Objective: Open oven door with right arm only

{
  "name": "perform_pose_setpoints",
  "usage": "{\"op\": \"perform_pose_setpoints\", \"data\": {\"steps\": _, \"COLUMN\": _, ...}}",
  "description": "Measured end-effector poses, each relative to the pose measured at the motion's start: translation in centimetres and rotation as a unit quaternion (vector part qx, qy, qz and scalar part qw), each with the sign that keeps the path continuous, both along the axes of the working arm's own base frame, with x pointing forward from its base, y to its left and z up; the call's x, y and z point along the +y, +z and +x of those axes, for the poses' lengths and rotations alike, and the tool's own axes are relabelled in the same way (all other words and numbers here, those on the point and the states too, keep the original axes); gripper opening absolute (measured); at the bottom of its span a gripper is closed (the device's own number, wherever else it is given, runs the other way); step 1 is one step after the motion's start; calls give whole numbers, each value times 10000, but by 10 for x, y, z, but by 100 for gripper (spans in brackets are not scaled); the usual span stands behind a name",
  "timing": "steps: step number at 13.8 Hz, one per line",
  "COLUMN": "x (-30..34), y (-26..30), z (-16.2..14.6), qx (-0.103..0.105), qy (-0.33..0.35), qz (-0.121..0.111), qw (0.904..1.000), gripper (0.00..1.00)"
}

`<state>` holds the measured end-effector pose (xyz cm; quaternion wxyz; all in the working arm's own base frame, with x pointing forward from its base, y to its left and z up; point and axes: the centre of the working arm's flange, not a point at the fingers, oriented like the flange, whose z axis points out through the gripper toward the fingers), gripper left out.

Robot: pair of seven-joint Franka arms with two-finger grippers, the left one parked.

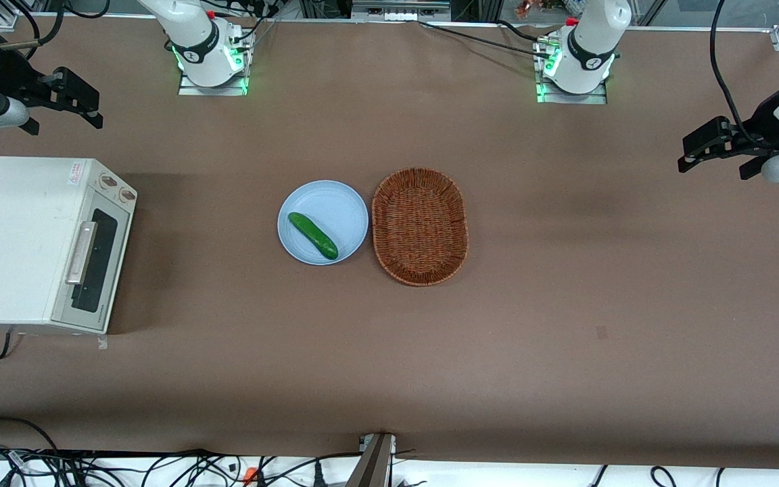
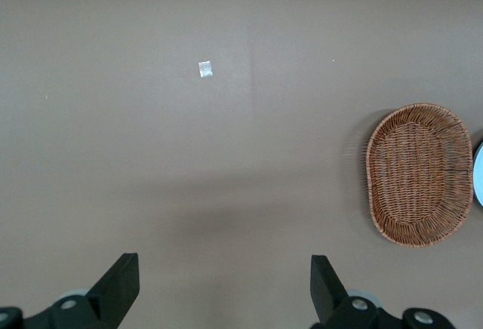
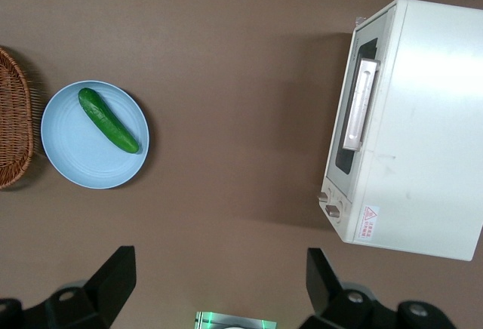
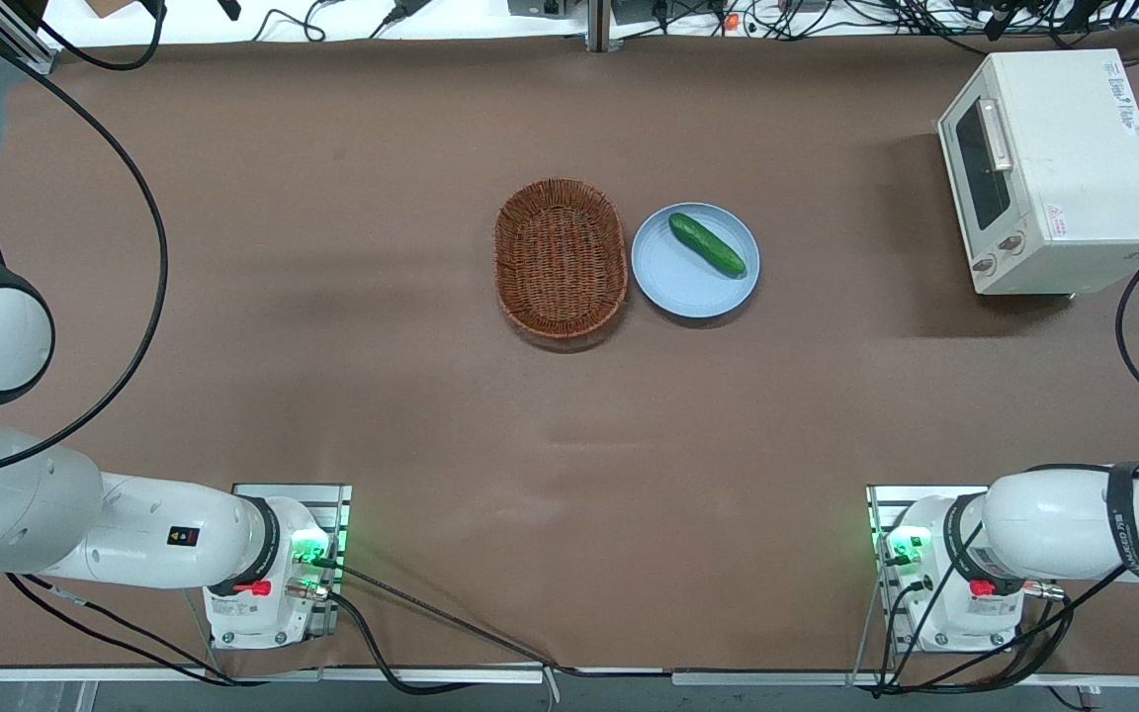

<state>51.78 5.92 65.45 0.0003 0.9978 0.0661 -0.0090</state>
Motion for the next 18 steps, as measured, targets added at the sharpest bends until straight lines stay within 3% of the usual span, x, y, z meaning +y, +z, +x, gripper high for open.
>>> {"op": "perform_pose_setpoints", "data": {"steps": 18, "x": 0, "y": -4, "z": 1, "qx": 16, "qy": -5, "qz": -3, "qw": 10000, "gripper": 100}}
